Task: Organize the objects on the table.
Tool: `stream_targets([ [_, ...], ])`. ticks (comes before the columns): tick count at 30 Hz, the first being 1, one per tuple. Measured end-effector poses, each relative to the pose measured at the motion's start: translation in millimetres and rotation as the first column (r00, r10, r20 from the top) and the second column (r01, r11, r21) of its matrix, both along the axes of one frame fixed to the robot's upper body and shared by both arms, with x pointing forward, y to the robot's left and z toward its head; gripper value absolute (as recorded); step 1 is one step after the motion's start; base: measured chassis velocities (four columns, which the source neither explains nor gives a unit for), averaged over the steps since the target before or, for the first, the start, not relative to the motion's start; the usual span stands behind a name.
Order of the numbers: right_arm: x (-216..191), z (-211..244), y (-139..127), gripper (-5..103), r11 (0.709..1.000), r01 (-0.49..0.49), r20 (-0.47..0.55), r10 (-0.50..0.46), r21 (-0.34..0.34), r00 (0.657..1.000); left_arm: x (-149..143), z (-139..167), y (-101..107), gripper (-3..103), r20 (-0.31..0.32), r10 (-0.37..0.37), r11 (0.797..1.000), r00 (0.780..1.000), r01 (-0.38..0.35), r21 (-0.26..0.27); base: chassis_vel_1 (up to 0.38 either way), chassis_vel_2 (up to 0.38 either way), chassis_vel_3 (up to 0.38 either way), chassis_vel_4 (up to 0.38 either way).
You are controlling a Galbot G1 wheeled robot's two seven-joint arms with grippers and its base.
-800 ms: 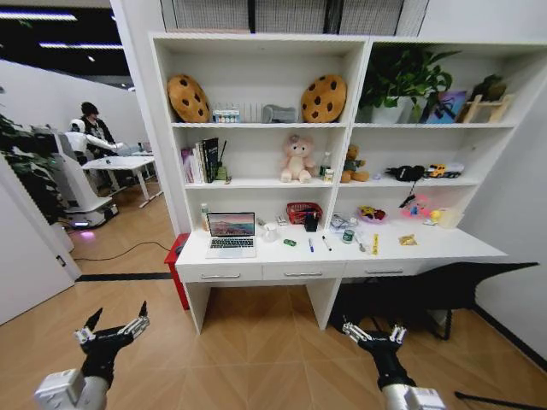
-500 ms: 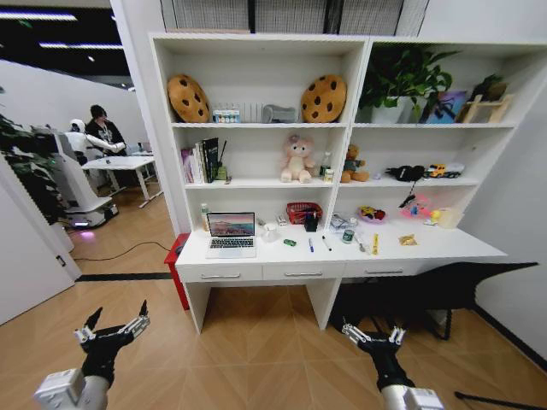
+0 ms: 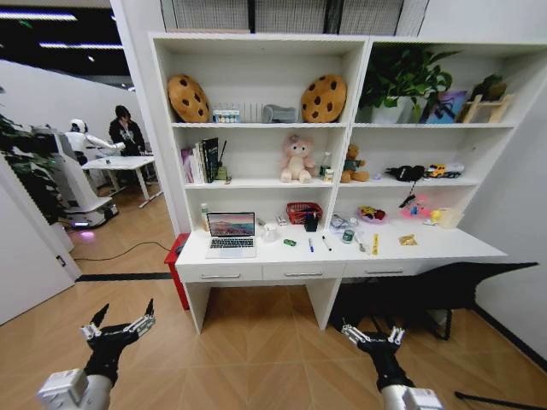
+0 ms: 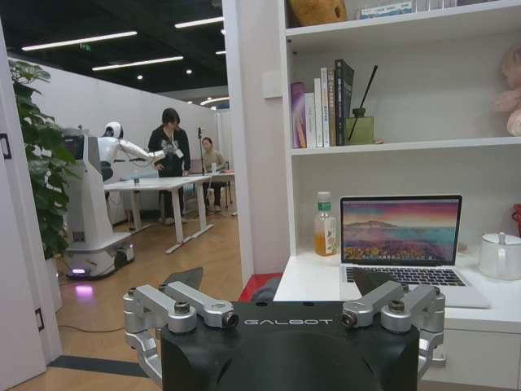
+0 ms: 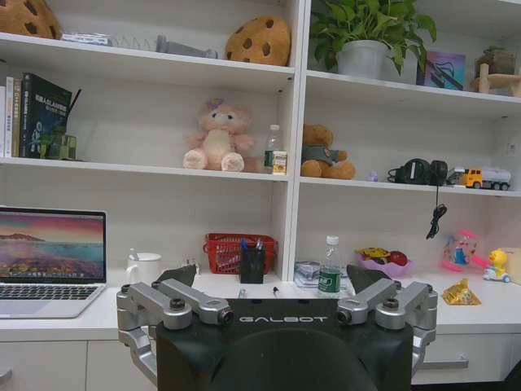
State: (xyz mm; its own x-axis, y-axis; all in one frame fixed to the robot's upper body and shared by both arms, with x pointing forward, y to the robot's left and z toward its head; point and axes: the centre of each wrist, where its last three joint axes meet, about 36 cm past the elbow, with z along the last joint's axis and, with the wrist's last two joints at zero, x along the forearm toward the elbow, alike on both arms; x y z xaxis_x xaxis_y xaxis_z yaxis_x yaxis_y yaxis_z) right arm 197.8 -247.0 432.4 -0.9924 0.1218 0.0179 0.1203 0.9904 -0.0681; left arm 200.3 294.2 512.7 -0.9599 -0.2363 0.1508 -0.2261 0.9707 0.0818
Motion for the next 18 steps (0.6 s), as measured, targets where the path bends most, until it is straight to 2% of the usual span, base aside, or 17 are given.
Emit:
stream_targets([
  [10,-3.8,1.8,0.2,100,1.000,-0.006,-0.001,0.006,-0.001,1.000,-0.9,-0.9,-1.1,100,-0.003,-0.027,0.999,1.000,0.027,0.026,0.000,0.000,0.000,0.000],
  [18,-4.1,-0.3,-1.5,100,1.000,-0.009,0.007,0.009,-0.011,1.000,-0.6,-1.1,-1.9,100,0.001,-0.031,0.999,1.000,0.031,0.027,-0.087,0.096,0.095,-0.094],
])
